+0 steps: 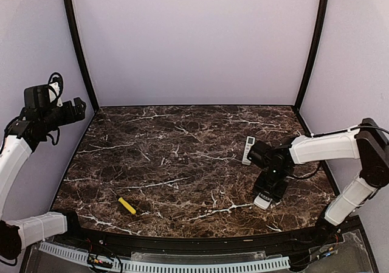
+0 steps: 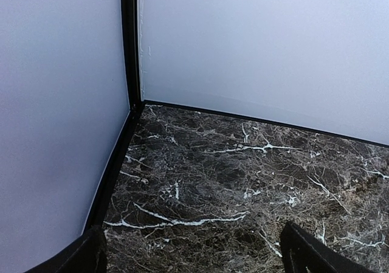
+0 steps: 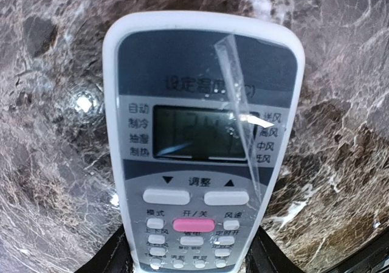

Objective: Unload the batteries from the remote control
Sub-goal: Pick up the remote control from the center of the board.

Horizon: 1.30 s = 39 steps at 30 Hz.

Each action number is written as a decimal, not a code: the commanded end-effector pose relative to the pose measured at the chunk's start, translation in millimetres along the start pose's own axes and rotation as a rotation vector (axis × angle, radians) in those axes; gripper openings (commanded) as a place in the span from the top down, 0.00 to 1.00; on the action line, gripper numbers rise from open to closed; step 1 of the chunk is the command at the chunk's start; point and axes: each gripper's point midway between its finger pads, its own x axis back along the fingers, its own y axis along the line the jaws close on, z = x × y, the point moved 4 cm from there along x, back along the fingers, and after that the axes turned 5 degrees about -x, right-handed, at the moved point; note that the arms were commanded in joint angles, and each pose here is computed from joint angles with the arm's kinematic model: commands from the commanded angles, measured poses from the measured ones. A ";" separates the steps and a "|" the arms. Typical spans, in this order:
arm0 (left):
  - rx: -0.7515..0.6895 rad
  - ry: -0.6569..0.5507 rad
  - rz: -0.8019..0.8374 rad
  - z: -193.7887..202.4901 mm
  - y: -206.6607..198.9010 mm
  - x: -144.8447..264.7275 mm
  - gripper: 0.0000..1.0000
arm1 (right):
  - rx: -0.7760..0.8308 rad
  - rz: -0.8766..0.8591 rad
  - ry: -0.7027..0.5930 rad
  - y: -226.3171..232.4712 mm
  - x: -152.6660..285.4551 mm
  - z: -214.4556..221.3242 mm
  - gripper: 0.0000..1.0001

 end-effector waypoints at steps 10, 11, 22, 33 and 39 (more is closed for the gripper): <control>-0.009 -0.018 -0.019 0.6 3.5 4.8 0.01 | 0.065 -0.160 0.015 22.6 -7.2 9.3 0.82; -0.009 -0.018 -0.019 0.8 3.5 4.6 0.01 | 0.073 -0.187 0.009 25.3 -4.5 9.1 0.85; -0.005 -0.021 0.079 1.1 -9.4 4.3 0.01 | 0.145 -0.414 -0.055 53.4 38.5 3.0 0.98; 0.078 -0.097 0.638 4.6 -107.1 35.5 0.01 | 0.310 -0.847 -0.248 114.4 160.1 -8.3 0.99; 0.145 -0.109 0.867 24.8 -181.7 55.5 0.02 | 0.340 -1.083 -0.331 149.0 231.9 -9.1 0.99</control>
